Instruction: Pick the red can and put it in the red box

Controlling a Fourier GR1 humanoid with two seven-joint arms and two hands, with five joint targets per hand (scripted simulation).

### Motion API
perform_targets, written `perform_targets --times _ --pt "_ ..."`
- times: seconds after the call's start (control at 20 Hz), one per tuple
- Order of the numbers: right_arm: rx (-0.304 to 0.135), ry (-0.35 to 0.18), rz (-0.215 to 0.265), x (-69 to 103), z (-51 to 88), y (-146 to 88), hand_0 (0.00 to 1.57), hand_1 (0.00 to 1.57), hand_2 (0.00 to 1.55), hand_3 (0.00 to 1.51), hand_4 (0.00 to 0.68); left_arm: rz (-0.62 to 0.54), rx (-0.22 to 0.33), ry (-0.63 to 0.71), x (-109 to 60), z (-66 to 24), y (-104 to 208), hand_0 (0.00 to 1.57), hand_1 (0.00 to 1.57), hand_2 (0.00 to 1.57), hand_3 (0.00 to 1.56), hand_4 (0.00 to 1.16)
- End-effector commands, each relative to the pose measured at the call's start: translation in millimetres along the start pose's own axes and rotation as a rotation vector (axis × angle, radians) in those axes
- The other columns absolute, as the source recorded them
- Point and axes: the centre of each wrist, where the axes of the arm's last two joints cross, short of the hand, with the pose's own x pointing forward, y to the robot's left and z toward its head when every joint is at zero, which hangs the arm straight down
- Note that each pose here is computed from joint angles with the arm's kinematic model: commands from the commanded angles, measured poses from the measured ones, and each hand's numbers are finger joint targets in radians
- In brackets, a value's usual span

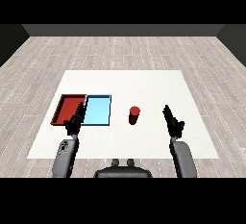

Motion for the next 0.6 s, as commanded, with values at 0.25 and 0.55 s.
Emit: perform_targets --times 0.25,0.55 --pt "-0.007 0.003 -0.013 -10.4 -17.0 -15 0.0 0.0 0.0 0.0 0.0 0.012 -0.007 0.069 4.5 -0.6 -5 0.0 0.0 0.0 0.0 0.0" --pt "0.025 -0.34 -0.091 2.0 -5.3 -3 0.0 0.0 0.0 0.0 0.0 0.115 0.022 -0.38 5.9 -0.4 -17 0.0 0.0 0.0 0.0 0.0"
